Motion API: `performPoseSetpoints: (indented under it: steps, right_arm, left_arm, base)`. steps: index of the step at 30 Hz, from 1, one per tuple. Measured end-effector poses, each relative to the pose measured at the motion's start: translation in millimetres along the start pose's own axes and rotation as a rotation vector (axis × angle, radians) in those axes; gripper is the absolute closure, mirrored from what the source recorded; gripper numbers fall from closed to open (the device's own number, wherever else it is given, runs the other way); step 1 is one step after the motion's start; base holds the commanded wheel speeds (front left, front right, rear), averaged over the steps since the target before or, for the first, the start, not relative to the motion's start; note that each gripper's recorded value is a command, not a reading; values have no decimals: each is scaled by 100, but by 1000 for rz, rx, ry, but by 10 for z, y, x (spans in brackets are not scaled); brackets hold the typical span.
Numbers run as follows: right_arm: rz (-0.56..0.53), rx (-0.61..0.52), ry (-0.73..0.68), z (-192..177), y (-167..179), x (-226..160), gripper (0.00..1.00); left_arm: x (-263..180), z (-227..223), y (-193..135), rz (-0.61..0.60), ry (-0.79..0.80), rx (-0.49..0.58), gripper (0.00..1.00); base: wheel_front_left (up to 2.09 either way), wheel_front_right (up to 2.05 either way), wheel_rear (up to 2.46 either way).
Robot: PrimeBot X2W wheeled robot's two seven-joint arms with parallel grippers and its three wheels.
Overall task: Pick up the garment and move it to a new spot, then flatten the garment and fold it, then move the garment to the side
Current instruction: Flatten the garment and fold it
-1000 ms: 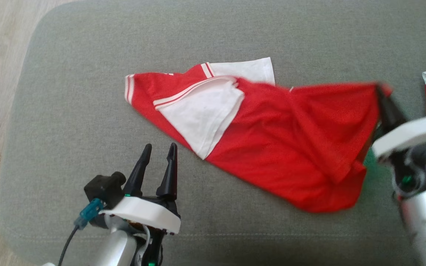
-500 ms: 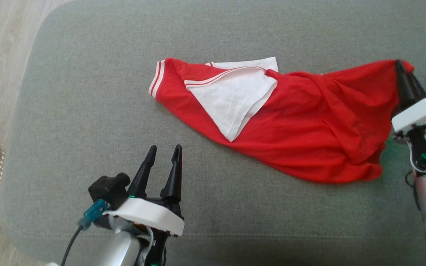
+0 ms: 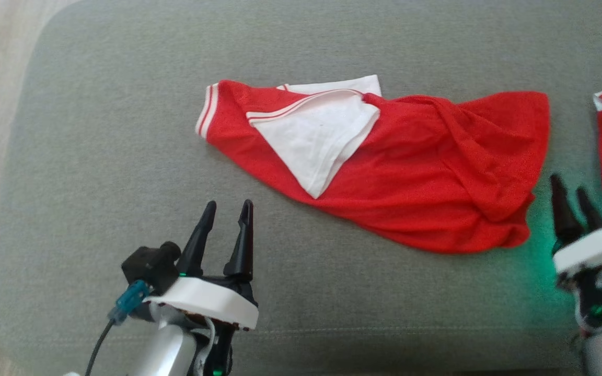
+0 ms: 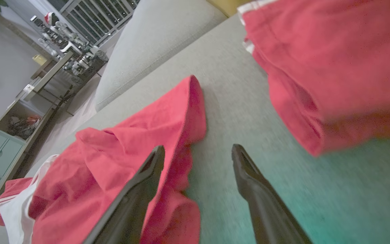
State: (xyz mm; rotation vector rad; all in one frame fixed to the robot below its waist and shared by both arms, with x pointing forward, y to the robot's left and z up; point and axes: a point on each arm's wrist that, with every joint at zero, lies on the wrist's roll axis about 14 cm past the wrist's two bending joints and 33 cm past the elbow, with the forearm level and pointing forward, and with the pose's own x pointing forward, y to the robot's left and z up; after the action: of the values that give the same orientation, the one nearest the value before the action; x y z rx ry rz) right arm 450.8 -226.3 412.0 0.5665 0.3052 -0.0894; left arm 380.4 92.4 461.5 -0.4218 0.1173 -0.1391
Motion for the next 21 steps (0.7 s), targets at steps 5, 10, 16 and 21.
performPoseSetpoints:
  steps: [5, 10, 16, 21]
  right_arm:
    - [-25, 81, 14, -237, 1, -231, 0]
    - [-41, 105, -35, -89, -9, -206, 0]
    - [-10, 95, -24, -40, 156, -37, 0]
    - [16, 91, 27, -187, 284, 26, 11]
  left_arm:
    - [79, -4, -86, -30, -1, 7, 0]
    - [114, -58, -196, -67, 13, 11, 0]
    - [93, -67, -234, -79, 15, 22, 0]
    - [74, -40, -166, -55, 8, 33, 0]
  base:
    - [0, 0, 0]
    - [0, 0, 0]
    - [0, 0, 0]
    - [0, 0, 0]
